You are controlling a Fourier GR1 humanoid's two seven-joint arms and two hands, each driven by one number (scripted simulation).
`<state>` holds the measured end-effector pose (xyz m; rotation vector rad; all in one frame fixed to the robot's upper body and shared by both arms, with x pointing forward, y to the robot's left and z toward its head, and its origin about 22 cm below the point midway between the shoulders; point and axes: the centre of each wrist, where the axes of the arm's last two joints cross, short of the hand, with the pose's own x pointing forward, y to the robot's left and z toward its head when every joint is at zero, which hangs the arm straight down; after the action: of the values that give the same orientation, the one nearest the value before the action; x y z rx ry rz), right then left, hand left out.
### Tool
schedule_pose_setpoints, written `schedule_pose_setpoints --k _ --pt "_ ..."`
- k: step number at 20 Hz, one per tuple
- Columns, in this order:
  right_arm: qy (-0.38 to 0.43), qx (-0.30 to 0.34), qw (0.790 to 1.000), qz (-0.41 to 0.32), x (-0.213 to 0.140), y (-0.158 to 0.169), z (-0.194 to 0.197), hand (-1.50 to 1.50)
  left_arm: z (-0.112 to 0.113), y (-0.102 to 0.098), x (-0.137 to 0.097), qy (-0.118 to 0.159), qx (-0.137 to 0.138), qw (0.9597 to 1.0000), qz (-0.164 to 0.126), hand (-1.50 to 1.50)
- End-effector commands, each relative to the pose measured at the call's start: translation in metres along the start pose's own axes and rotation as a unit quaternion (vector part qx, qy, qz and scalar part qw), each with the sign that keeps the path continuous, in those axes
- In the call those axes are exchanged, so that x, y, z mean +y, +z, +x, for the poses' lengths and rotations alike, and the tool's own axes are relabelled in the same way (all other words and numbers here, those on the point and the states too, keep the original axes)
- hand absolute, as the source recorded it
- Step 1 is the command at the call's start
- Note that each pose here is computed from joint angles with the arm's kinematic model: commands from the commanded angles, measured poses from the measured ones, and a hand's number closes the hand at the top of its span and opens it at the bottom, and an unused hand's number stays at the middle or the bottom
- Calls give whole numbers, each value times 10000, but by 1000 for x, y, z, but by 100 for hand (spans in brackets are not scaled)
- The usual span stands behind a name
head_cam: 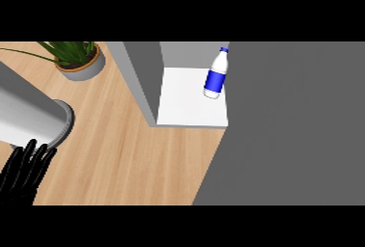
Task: Pick up the bottled water, place it into the cabinet and close the cabinet
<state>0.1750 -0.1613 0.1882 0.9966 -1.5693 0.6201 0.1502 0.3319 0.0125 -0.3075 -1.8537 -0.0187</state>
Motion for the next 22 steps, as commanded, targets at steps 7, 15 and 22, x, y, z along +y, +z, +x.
schedule_pose_setpoints --k 7,15,22 --pt "872 -169 9944 -570 65 -99 -15 150 34 1 10 91 -62 9998 -149 -150" --pt "192 -24 9922 -1229 54 -168 -9 150 54 -6 9 105 -107 9996 -246 -150" --pt "106 790 9954 530 35 -189 -15 150 68 -10 16 -58 -146 9996 -222 -150"
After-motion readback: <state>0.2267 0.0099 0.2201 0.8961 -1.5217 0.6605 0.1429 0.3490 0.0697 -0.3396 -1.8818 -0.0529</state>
